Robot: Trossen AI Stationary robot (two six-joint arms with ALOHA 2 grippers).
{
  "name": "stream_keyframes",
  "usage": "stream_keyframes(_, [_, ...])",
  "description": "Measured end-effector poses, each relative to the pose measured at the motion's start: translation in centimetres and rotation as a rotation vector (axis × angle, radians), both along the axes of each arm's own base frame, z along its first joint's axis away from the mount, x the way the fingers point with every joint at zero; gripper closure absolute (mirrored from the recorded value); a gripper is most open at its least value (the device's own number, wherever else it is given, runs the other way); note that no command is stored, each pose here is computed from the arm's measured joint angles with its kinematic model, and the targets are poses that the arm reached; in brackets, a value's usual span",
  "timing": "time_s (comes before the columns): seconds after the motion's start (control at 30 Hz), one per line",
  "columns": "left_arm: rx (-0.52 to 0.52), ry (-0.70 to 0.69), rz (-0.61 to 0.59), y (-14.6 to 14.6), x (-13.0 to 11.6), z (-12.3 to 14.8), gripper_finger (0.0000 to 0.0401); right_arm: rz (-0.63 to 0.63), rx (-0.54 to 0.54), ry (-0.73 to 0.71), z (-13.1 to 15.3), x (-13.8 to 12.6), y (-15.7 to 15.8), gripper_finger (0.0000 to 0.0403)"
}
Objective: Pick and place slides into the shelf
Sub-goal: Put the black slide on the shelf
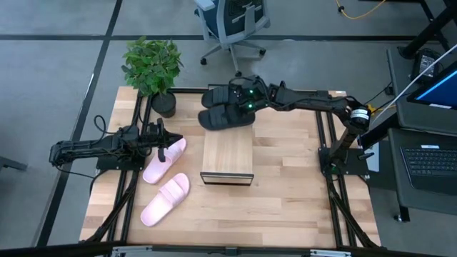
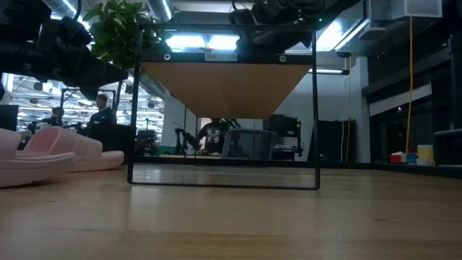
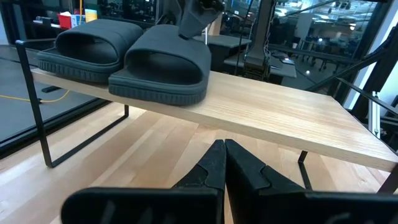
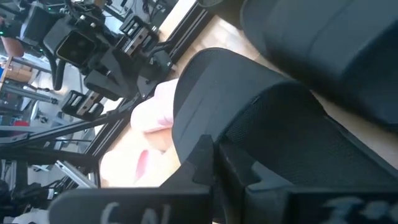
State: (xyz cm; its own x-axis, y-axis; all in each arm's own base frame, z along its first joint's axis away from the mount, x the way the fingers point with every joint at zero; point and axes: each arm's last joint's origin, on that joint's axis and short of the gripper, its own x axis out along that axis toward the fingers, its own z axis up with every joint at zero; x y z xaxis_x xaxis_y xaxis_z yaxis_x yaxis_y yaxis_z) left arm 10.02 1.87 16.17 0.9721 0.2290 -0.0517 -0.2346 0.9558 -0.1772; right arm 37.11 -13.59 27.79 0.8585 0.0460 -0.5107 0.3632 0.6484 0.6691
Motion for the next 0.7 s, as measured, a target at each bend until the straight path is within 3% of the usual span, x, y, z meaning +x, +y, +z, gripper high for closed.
stream_keyframes(0.7, [0.0, 0.0, 0.0, 0.0, 0.0, 0.0, 0.0401, -0.02, -0.027, 0.015, 1.6, -2.1, -1.0, 0.0396])
